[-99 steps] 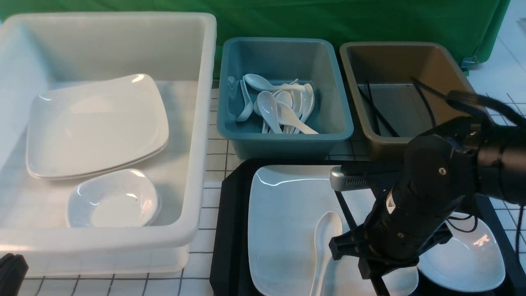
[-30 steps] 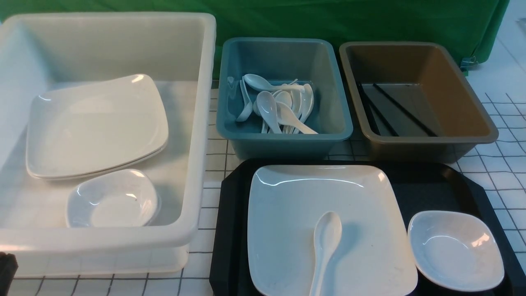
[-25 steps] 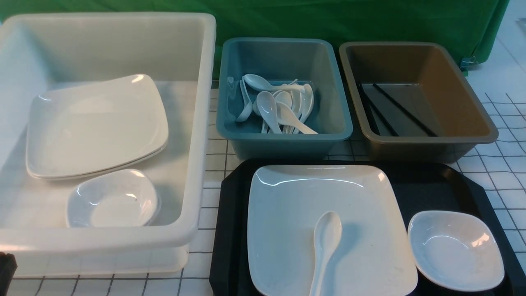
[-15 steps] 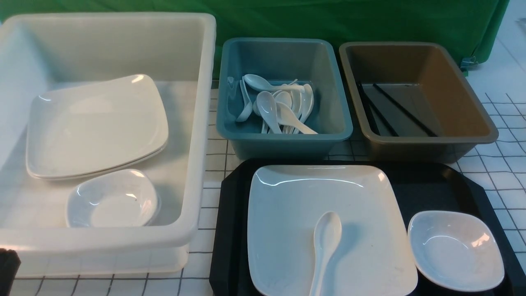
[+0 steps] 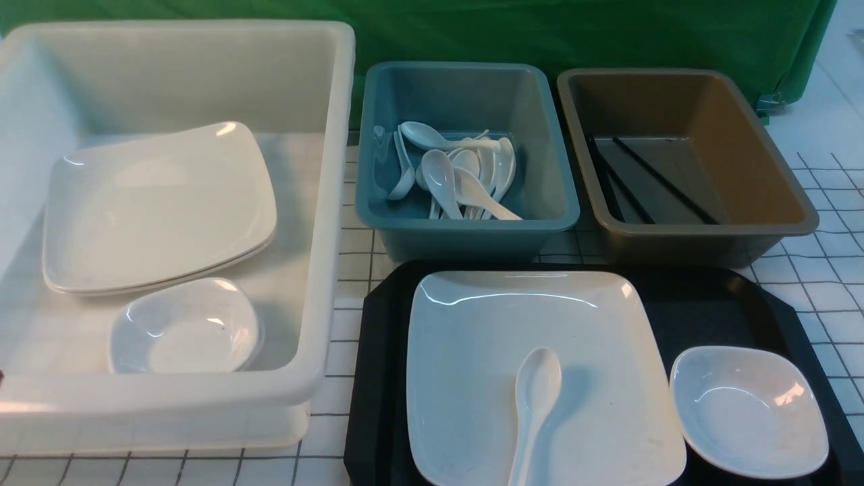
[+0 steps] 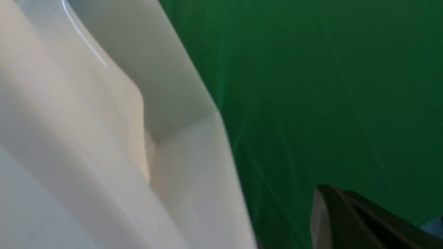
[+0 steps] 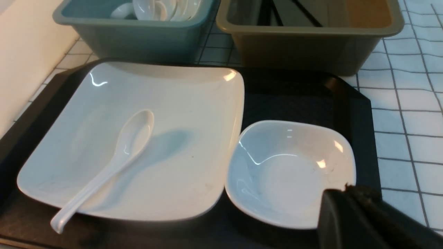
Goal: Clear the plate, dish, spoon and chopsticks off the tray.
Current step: Use the left arm to grab a soup spoon from the plate
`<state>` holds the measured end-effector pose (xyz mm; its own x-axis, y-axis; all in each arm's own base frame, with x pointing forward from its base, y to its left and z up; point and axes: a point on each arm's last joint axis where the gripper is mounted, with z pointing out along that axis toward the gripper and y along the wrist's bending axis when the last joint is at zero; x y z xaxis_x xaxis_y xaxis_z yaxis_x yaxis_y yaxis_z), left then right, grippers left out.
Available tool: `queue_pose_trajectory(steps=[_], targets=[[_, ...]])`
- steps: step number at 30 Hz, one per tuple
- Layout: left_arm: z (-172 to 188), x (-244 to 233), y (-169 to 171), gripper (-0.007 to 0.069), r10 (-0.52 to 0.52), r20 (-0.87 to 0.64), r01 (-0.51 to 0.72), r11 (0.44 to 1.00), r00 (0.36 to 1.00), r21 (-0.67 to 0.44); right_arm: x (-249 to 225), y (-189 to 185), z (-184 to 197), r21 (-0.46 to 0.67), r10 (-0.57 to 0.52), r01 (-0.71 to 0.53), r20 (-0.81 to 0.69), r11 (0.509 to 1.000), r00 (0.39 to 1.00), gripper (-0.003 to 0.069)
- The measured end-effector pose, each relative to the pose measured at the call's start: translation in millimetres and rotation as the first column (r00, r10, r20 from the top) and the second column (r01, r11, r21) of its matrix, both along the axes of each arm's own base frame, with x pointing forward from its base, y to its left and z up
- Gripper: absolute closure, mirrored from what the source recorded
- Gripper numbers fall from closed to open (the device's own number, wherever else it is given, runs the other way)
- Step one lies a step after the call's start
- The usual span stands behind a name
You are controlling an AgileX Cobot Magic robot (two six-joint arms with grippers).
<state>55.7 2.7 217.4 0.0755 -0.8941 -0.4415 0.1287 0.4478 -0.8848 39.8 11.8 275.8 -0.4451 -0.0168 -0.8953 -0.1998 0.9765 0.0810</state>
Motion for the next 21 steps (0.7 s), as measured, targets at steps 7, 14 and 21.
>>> queue_pose_trajectory(steps=[7, 14, 21], targets=[[56.4, -13.9, -4.8, 0.0621, -0.044, 0.11, 0.032, 0.993, 0.993, 0.112, 0.1, 0.0, 0.3, 0.001, 0.0, 0.0, 0.003, 1.0, 1.0, 0.0585], [141.4, 17.5, -25.1, 0.0621, -0.158, -0.338, 0.288, 0.88, 0.928, 0.379, 0.9, 0.1, 1.9, 0.006, -0.002, 0.002, 0.022, 1.0, 1.0, 0.0569], [169.1, 101.4, -50.9, 0.0621, -0.396, -0.612, 0.67, 0.674, 0.684, 0.312, 0.9, 0.1, 1.9, 0.006, -0.002, 0.002, 0.022, 1.0, 1.0, 0.055]])
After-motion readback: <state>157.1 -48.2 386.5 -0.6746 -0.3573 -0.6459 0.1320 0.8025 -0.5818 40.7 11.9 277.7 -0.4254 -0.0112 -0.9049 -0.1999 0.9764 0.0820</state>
